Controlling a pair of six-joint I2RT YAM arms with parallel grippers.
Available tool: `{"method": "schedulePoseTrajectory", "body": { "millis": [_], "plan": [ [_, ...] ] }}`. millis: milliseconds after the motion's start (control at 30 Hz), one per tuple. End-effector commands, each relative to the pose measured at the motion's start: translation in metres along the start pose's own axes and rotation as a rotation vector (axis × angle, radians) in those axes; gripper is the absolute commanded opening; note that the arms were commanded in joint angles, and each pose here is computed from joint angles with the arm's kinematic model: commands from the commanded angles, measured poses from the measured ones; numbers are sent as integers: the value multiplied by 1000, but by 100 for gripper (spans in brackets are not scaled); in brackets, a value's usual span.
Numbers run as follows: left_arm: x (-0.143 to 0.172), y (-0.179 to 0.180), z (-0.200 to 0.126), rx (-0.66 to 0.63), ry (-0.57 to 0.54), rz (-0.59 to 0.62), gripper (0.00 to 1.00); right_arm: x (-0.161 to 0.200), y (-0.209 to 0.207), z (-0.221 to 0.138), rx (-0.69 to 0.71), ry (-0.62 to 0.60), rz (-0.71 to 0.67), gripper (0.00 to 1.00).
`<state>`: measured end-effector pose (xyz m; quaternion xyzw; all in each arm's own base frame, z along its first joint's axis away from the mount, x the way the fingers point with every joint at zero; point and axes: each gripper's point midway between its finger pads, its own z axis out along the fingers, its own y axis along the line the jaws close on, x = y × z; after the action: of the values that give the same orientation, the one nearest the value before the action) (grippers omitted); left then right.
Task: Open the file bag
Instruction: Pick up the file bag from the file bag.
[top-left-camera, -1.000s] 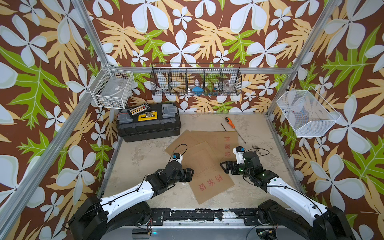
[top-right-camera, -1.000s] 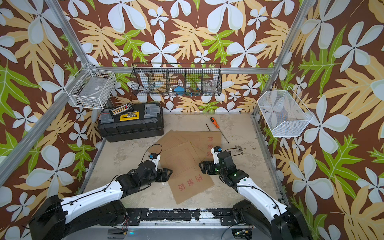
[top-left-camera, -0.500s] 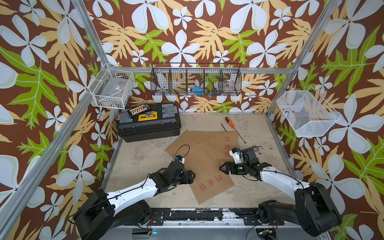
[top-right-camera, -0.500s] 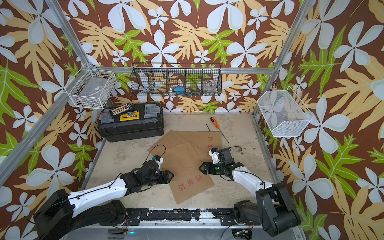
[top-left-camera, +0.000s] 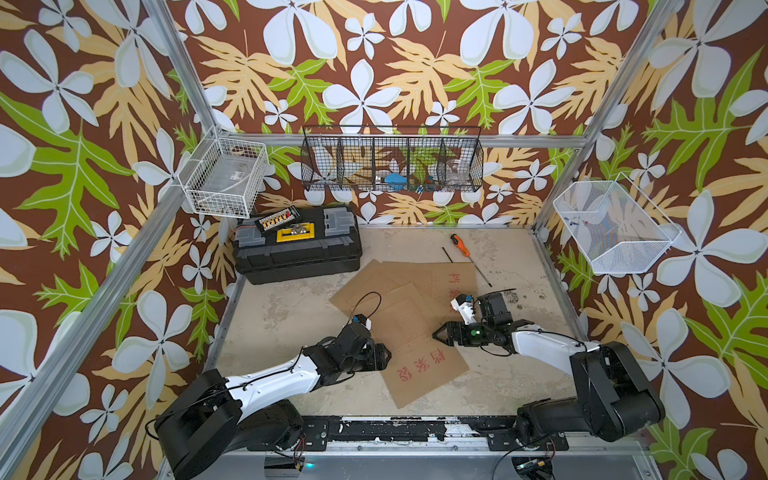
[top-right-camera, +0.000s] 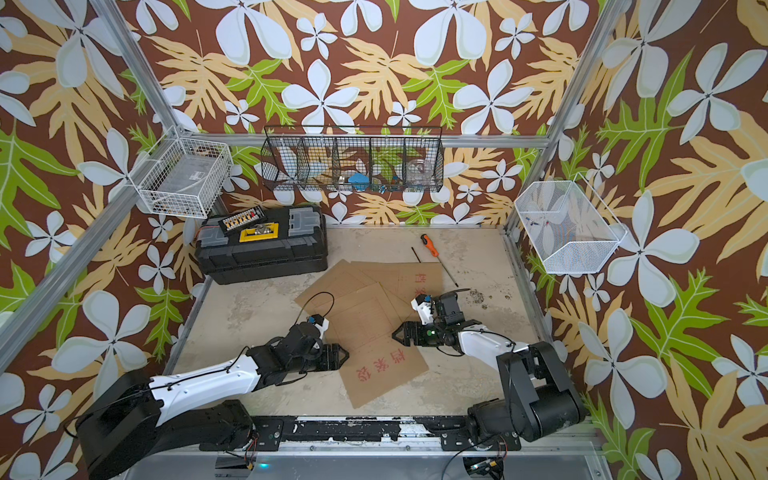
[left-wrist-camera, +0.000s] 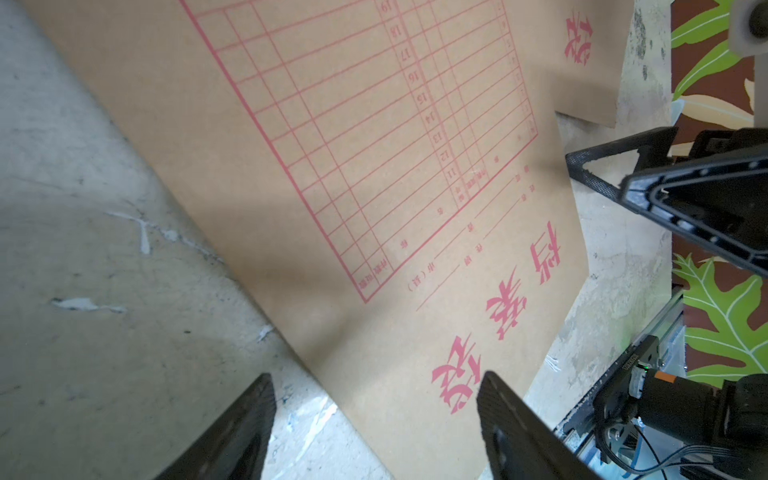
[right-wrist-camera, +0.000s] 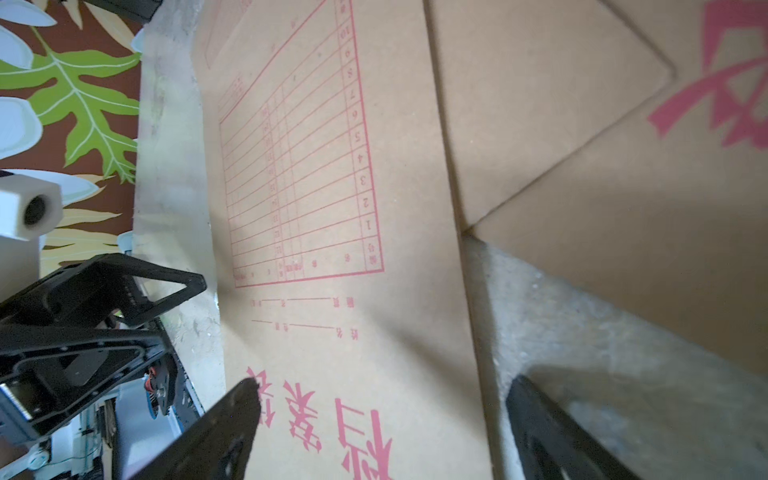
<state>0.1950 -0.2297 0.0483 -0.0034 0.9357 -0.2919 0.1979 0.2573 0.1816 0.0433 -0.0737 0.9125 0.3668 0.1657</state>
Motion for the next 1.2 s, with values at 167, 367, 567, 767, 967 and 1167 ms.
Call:
{"method": "schedulePoseTrajectory", "body": {
  "millis": [167, 367, 567, 767, 967, 1167],
  "plan": [
    [-1, 13, 5, -69, -14, -18, 78, 26, 19, -1, -142, 63, 73, 92],
    [-1, 22, 9, -126, -2, -6, 78, 23, 50, -18, -268, 29, 30, 89],
    [-5, 22, 10, -143, -7, 14, 78, 26, 62, -28, -320, 1, 19, 83],
    [-5, 23, 10, -145, -10, 20, 78, 38, 51, -20, -290, 55, 51, 69],
    [-4, 24, 7, -142, -17, 21, 79, 37, 58, -19, -300, 59, 31, 48],
    [-15, 21, 0, -155, -55, 39, 79, 34, 57, -20, -282, 45, 37, 20]
  ]
}}
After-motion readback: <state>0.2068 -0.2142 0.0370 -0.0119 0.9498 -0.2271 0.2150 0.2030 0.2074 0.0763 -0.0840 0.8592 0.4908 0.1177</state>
